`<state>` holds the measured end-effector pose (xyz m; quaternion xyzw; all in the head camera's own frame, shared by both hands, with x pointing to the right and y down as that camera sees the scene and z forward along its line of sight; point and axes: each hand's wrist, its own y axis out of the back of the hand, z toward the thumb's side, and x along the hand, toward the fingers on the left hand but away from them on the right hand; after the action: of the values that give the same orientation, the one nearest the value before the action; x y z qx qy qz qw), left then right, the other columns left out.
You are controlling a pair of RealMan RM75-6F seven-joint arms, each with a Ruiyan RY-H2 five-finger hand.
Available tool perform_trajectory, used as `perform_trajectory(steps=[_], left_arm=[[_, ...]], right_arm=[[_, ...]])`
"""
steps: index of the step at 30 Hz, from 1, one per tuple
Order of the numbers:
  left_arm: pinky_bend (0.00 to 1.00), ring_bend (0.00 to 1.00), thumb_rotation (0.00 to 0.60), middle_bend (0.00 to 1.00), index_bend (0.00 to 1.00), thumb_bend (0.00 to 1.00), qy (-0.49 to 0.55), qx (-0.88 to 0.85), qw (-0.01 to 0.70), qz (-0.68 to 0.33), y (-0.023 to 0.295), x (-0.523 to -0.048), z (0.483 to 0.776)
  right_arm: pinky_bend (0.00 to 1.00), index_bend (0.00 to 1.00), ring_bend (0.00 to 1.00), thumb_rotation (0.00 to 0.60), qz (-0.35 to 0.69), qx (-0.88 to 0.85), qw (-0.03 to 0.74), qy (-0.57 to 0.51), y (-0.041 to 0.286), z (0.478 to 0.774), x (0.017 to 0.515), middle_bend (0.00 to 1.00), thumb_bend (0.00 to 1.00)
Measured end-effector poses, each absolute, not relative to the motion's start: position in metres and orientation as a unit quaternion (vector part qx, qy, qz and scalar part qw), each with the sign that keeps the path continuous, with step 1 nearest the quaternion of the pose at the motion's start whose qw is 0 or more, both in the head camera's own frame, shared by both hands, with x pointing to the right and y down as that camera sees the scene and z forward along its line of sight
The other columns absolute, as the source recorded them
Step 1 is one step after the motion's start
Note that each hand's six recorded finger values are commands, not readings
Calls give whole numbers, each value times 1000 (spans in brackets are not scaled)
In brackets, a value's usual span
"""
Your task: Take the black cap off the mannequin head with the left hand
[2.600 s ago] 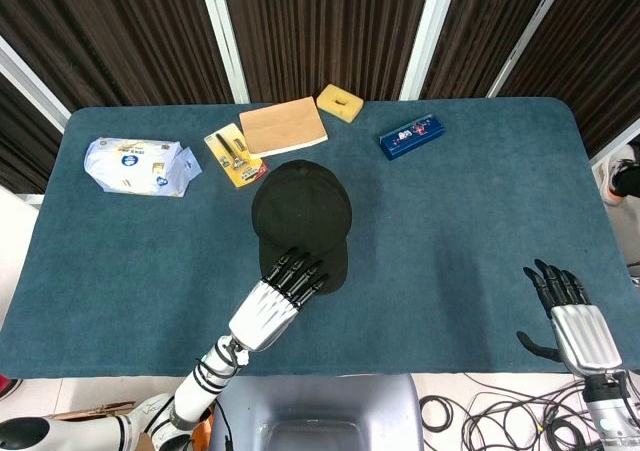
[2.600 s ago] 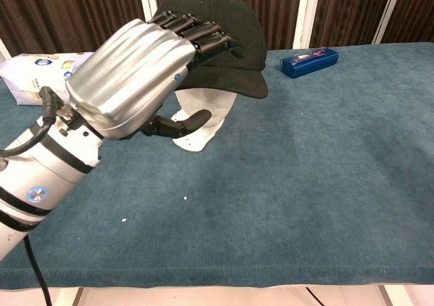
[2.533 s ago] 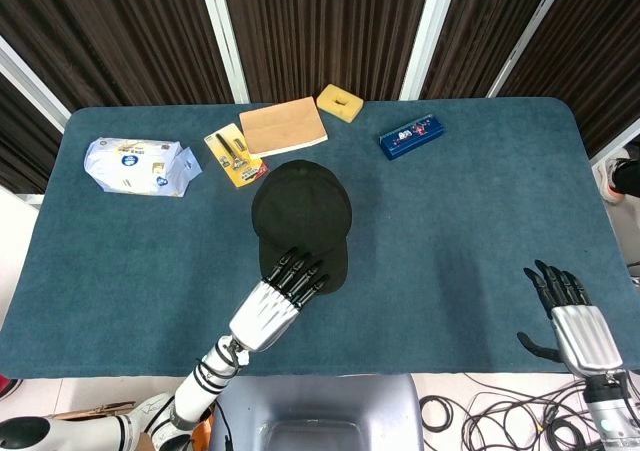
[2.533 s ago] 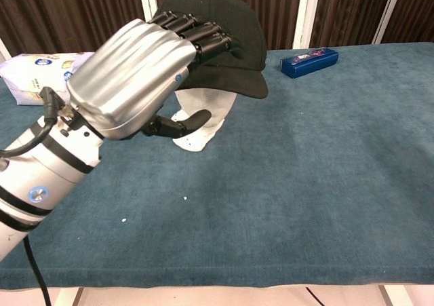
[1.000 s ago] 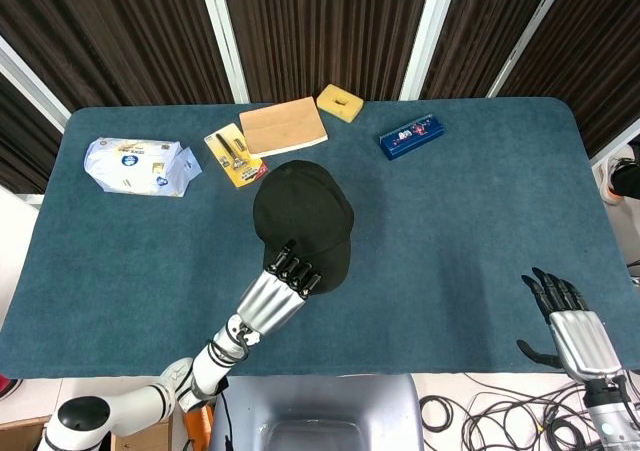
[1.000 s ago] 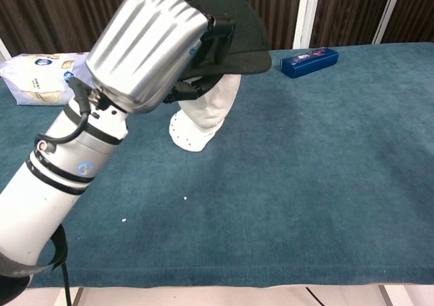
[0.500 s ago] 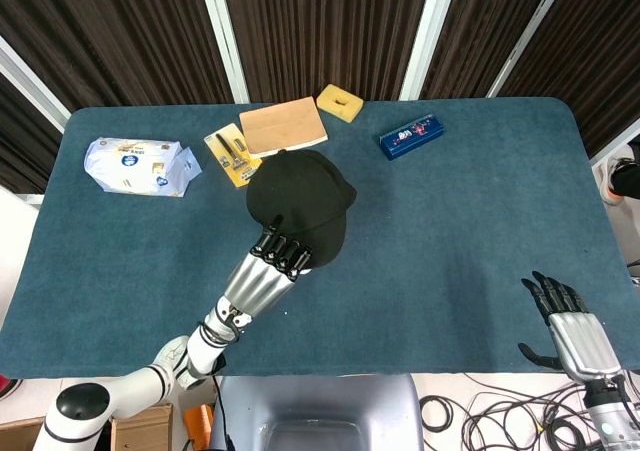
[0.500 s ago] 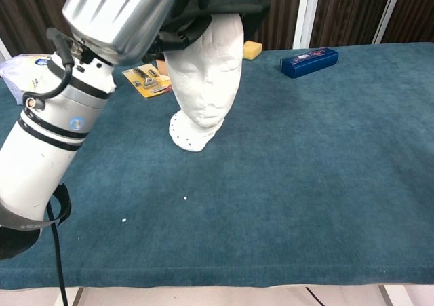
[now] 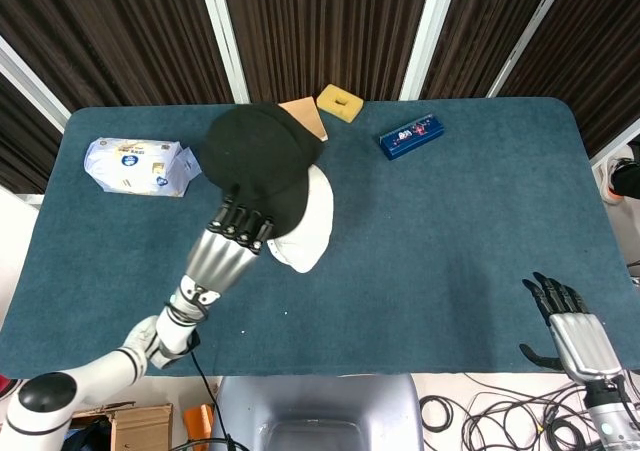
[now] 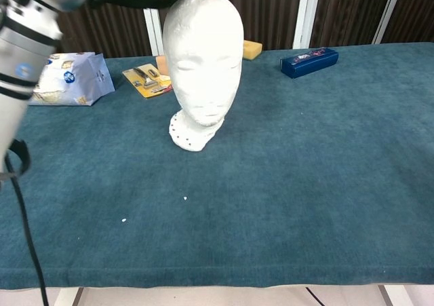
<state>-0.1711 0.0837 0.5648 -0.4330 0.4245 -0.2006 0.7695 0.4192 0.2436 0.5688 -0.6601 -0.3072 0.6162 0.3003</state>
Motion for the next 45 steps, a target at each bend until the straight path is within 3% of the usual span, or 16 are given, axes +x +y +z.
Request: perform_trajectory(steps=[6,19,21,25,28,30,33,39,45], left_arm=[[387,687,600,806,746,462,411,-409,779,-240,86,-216,562],[359,668,600,785,705,486,352,-422,758,-352,139,-310,616],[337,599,600,732,651,489,344,-429,755,-357,146,-313,624],[275,384,600,536,503,439,314,-452,751,-366,167,-314,645],[210,208,600,346,343,405,295,-479,733,-382,179,-315,662],[116,57,600,179,199,392,287,-496,717,-396,185,-316,672],[14,0,600,17,25,339,274,-519,692,-419,196,-321,687],[0,0,600,0,0,229,287,-574,635,-429,212,-318,695],[0,0,600,0,0,210,289,-629,579,-431,231,-310,692]], right_arm=[[106,0,0,600,617,-663,300,-300,247,571,415,0,149],[114,0,0,600,626,-653,306,-296,247,572,416,0,149],[114,0,0,600,627,-655,308,-289,248,574,414,0,149],[114,0,0,600,624,-661,308,-281,249,575,410,0,149],[114,0,0,600,621,-664,303,-284,250,575,411,0,148],[114,0,0,600,621,-666,299,-285,250,575,413,0,145],[114,0,0,600,622,-666,297,-285,249,574,414,0,141],[115,0,0,600,621,-666,296,-289,249,571,416,0,140],[114,0,0,600,618,-668,296,-289,250,570,415,0,141]])
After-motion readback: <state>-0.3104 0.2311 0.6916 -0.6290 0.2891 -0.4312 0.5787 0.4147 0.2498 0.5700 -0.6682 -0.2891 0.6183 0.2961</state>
